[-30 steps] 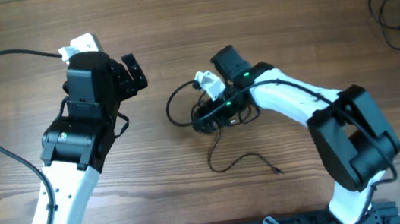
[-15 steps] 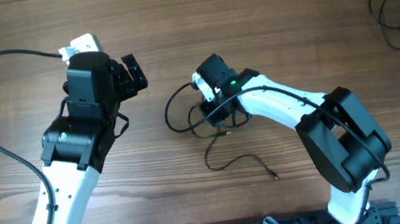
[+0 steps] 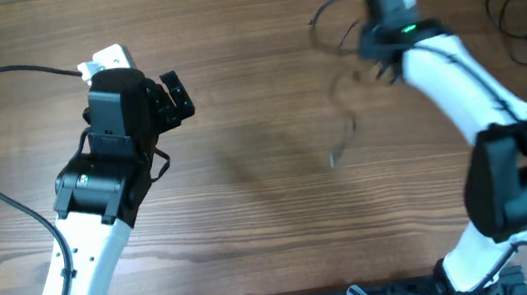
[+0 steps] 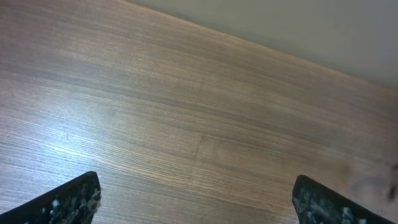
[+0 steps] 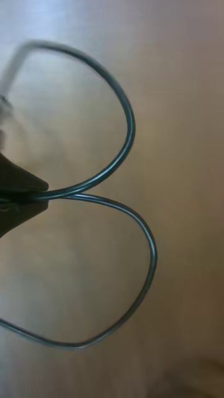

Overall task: Untangle cables
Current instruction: 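Carry the cable loop to the upper right with the right gripper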

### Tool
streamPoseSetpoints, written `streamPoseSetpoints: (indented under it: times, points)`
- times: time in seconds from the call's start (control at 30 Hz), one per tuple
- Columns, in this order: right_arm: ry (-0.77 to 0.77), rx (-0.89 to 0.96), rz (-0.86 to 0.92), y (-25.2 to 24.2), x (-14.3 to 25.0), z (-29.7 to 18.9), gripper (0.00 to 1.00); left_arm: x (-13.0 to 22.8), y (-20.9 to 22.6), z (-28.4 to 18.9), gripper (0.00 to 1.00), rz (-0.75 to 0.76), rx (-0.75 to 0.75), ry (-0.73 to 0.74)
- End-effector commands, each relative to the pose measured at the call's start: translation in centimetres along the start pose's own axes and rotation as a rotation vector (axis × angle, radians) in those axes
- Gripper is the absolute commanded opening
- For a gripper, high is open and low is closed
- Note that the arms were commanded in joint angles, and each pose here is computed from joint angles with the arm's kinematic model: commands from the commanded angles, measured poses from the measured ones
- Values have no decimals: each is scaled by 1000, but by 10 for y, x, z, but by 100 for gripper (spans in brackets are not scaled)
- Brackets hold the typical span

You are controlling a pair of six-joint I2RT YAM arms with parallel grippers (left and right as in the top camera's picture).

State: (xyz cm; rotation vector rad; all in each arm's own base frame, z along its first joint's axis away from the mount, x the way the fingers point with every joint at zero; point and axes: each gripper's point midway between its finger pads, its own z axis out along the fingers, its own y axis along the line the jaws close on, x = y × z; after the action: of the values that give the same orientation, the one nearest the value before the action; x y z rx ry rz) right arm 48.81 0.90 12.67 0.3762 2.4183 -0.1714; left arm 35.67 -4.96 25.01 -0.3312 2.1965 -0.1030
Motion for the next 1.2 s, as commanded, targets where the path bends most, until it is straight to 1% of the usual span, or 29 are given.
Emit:
streamPoseSetpoints:
  times: [0.0,0.13,0.23,0.33,0.4,0.47,0.63,0.67,0.7,0.73,0.83,0.93,1.0,1.17]
  points:
    - [-168,-103,197,-22,-74,-25,4,-7,3,-5,100,10,-8,-25]
    - [-276,-133,375,-48,-108,-26,4,-7,3,-5,100,11,-9,-25]
    - [-353,-156,408,-53,-128,-31,4,-7,3,-5,100,11,-8,-25]
    - [-393,-166,414,-51,-136,-30,4,-7,3,-5,100,10,-8,-25]
    - [-389,-142,416,-54,-133,-18,4,-7,3,-5,100,10,-8,-25]
    - [-360,-93,415,-59,-122,2,4,-7,3,-5,100,11,-8,-25]
    - [-225,-29,403,-66,-80,58,4,-7,3,-5,100,11,-8,-25]
    - [-191,-15,399,-68,-70,66,23,-7,3,-5,100,11,-8,-25]
    - [-172,-5,398,-71,-64,70,78,-7,3,-5,100,10,-8,-25]
    - [-154,4,396,-74,-60,71,100,-7,3,-5,100,11,-8,-25]
    - [-114,25,389,-80,-51,70,100,-7,3,-5,100,10,-8,-25]
    - [-88,37,327,-83,-47,60,100,-7,3,-5,100,10,-8,-25]
    - [-84,39,301,-85,-50,44,100,-7,3,-5,100,10,-8,-25]
    - [-101,35,247,-92,-63,-19,100,-7,3,-5,100,10,-8,-25]
